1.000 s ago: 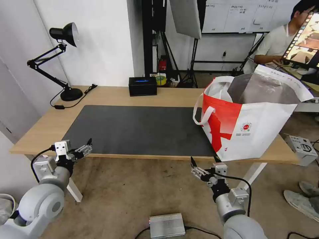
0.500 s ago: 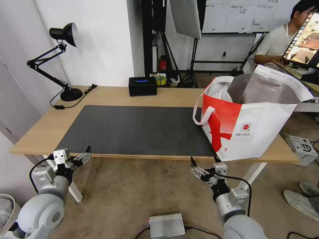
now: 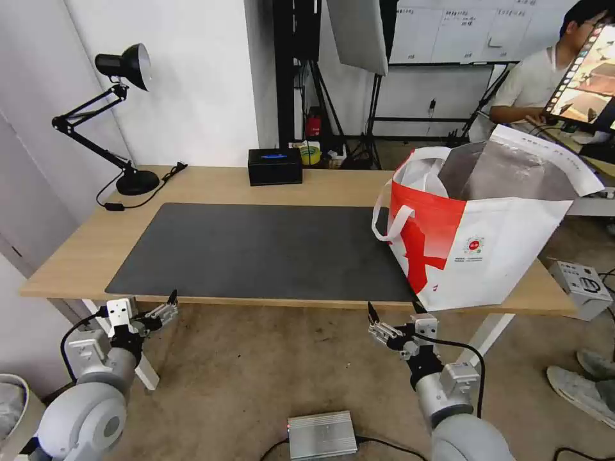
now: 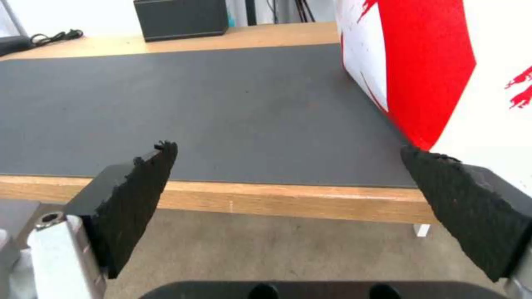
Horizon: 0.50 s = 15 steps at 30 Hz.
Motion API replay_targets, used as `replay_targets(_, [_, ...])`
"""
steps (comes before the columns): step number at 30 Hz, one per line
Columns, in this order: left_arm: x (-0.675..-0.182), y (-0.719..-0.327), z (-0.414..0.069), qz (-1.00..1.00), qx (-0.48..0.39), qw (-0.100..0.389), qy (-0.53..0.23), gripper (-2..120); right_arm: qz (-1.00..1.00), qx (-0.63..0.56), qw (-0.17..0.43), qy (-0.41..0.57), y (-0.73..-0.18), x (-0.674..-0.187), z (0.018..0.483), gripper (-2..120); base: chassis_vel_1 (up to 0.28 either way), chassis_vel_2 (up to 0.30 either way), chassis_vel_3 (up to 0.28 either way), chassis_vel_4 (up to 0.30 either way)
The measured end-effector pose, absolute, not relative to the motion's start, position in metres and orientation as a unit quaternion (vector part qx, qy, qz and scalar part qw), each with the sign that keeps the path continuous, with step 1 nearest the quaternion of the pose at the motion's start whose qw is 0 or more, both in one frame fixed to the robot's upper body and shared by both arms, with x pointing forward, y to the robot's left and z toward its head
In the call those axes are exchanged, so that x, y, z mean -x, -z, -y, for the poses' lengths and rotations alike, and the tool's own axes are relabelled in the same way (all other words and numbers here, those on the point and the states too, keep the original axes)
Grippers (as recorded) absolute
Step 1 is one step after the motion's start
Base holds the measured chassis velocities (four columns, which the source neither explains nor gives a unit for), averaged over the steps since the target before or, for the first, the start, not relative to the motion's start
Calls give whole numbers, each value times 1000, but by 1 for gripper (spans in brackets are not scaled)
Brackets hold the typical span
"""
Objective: Pick up the trash from the table and place it into the takeout bag.
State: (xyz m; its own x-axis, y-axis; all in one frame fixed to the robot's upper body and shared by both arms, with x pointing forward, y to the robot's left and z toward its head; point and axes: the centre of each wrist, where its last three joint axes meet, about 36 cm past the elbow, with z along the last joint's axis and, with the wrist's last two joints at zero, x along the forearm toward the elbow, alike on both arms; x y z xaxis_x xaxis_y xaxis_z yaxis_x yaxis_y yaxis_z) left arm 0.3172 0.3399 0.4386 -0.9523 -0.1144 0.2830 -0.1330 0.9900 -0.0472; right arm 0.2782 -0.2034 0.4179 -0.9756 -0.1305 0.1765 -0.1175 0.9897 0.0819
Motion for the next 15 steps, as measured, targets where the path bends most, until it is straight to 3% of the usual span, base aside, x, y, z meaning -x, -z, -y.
replay_targets(15, [-315,-435,-346,987,-69,143,-32,100,993,-62,91,35,-418,-278,203,100,0,0,0,0])
